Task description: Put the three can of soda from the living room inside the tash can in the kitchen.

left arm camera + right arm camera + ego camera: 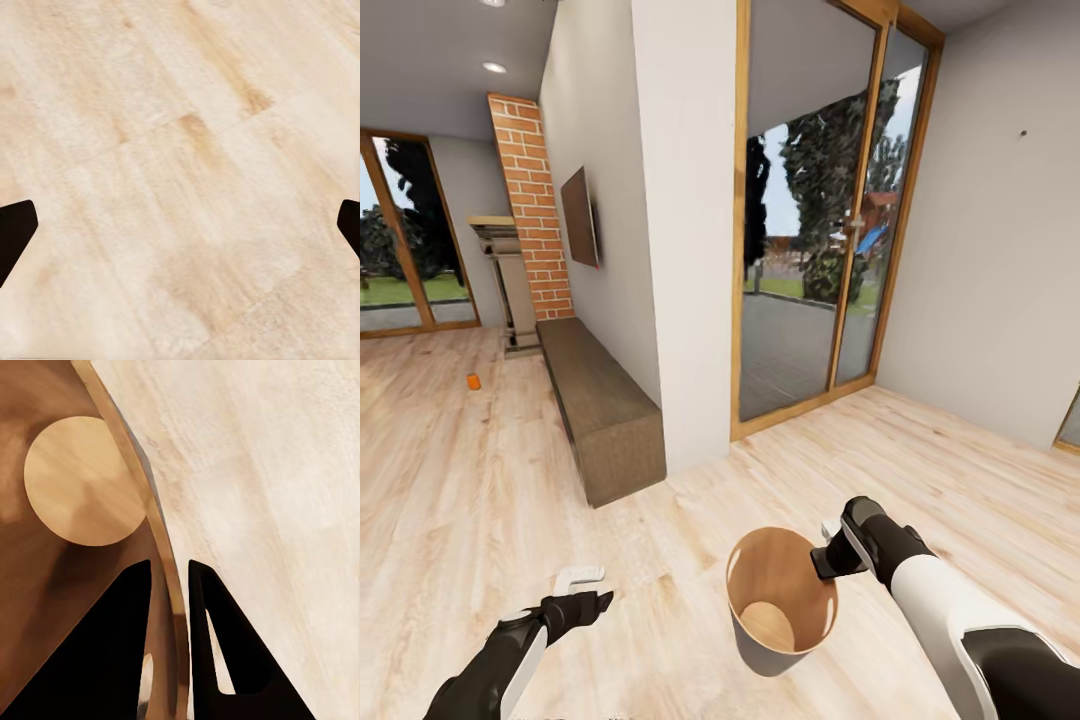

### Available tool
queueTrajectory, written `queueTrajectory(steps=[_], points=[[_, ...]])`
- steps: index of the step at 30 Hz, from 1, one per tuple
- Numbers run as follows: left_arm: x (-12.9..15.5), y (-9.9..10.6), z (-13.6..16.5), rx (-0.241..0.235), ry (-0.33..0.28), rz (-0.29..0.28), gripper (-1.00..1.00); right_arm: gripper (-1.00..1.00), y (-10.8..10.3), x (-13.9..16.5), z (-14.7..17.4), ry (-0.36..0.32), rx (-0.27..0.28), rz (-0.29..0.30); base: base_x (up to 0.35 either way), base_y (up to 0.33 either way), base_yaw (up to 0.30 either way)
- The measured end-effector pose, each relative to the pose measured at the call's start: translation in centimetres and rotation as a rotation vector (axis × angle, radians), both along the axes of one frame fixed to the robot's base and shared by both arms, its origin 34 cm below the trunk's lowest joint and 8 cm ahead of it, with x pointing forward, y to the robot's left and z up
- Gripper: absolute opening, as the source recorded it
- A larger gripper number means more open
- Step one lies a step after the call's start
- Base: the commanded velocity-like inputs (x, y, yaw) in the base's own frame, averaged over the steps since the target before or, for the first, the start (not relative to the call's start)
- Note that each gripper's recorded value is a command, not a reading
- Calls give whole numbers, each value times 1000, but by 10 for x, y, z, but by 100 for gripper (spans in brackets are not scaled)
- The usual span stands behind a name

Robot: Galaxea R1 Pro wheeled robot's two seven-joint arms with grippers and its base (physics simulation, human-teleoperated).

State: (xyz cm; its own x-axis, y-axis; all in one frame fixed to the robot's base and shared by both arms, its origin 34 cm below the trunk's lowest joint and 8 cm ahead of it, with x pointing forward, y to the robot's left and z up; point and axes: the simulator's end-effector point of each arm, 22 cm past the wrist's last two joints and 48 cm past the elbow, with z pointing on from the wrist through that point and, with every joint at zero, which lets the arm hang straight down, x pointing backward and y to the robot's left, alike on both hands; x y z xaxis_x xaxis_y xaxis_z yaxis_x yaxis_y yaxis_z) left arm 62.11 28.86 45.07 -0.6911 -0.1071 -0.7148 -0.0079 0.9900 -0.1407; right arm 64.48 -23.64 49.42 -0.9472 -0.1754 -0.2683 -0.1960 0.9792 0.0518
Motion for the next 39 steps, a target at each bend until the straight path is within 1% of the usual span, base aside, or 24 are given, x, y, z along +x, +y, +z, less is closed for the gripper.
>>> queueTrajectory(steps=[3, 8, 39], points=[[0, 0, 1, 1, -2, -1, 100, -100, 2, 0, 0, 1, 8, -3, 0, 0, 226], [0, 0, 0, 2, 0, -1, 100, -100, 1, 0, 0, 1, 2, 0, 0, 0, 241], [1, -1, 1, -2, -3, -5, 100, -100, 2, 0, 0, 1, 6, 0, 0, 0, 252]])
